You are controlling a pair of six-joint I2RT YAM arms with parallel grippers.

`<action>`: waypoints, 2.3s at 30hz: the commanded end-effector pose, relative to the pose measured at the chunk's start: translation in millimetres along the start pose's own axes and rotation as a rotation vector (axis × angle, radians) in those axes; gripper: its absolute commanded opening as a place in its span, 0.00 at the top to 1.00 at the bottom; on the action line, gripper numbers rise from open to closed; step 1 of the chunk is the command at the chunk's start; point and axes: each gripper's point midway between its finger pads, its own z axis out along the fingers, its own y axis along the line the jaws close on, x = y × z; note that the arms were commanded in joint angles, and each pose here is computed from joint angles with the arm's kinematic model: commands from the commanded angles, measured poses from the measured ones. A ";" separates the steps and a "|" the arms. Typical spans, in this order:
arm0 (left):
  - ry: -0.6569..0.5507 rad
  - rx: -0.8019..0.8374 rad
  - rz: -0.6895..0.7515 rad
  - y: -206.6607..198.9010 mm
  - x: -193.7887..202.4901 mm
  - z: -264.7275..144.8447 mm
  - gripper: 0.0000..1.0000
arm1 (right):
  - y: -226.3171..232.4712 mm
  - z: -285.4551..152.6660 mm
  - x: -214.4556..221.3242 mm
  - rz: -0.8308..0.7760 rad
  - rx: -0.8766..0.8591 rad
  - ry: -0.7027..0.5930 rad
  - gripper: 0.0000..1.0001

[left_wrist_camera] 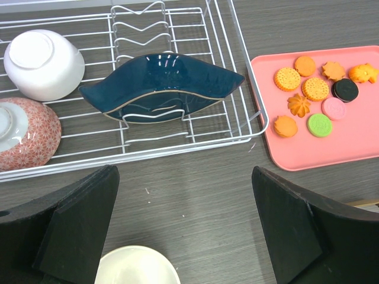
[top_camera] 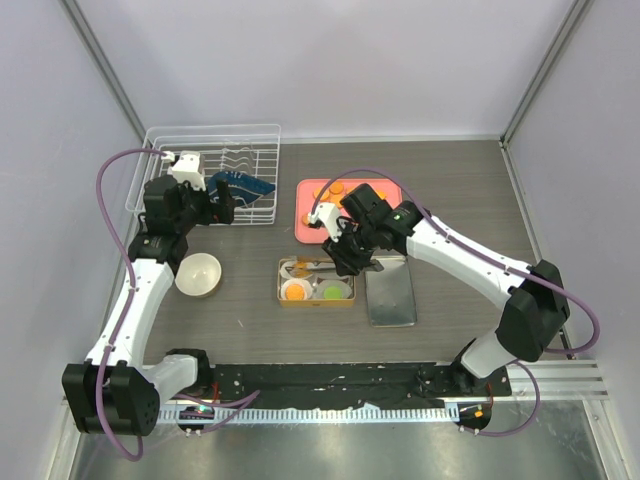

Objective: Pack the cookies

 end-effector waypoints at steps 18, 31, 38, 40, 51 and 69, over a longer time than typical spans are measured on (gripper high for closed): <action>-0.054 -0.003 0.014 1.8 -15.4 1.2 0.00 | 0.1 -8.7 -22.5 -0.046 0.024 -0.073 0.53; -0.057 -0.004 0.016 2.0 -15.9 0.6 0.01 | -0.7 -35.0 -39.5 -0.067 0.062 -0.137 0.52; -0.059 -0.006 0.014 2.1 -16.6 0.0 0.00 | -19.6 -71.9 -59.7 -0.070 0.180 -0.227 0.52; -0.059 -0.003 0.014 1.5 -16.7 -0.4 0.00 | -35.5 -81.8 -62.3 -0.039 0.229 -0.245 0.52; -0.057 0.002 0.014 1.2 -16.2 0.8 0.00 | -140.3 -85.1 -26.0 0.193 0.397 -0.209 0.49; -0.050 -0.005 0.014 2.6 -14.8 2.0 0.00 | -226.4 -60.8 33.8 0.329 0.455 -0.140 0.48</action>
